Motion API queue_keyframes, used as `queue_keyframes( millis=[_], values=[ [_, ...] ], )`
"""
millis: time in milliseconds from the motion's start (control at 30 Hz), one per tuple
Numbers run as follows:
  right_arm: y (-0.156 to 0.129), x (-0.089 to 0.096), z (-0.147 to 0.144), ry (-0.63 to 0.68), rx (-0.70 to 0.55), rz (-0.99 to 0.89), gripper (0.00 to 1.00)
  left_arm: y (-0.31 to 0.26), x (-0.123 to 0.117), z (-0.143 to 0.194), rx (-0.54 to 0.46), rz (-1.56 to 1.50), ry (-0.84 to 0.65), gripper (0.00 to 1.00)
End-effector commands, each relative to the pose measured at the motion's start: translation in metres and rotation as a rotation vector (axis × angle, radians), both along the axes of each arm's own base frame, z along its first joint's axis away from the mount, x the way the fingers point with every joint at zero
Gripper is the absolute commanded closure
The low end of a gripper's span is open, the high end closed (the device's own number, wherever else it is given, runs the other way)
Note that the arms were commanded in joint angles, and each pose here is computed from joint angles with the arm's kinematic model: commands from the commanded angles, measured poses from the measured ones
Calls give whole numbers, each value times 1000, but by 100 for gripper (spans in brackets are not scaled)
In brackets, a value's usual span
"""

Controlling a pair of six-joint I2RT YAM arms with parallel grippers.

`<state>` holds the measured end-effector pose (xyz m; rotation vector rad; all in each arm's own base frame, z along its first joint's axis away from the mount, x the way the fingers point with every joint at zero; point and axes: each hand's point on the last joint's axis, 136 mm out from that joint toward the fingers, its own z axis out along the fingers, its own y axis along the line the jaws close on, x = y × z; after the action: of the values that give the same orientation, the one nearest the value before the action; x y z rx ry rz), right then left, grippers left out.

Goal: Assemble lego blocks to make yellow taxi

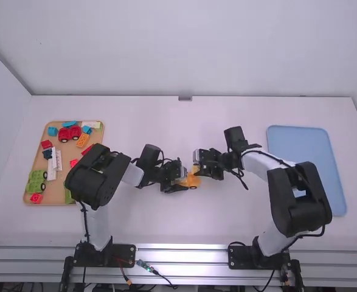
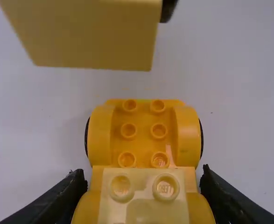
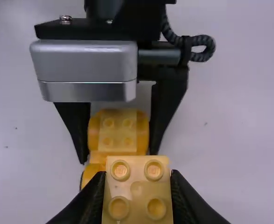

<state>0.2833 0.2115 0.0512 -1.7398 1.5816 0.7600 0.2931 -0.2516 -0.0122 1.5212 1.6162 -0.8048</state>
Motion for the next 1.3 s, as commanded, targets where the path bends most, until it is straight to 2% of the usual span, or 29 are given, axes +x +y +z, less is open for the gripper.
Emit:
queue_keyframes(
  millis=[0,167,600,1267],
  values=[
    [-5,-11,-6,38,-11,-48,100,2,-4,-3,-4,-2,23,38],
    [2,-20,-13,5,11,-31,94,1,-6,-2,-16,-12,27,39],
    [10,-25,-35,60,25,-4,93,2,-14,-5,-11,-49,-2,43],
    [19,-36,-44,89,12,30,94,2,-14,-5,-11,-49,-3,45]
  ],
)
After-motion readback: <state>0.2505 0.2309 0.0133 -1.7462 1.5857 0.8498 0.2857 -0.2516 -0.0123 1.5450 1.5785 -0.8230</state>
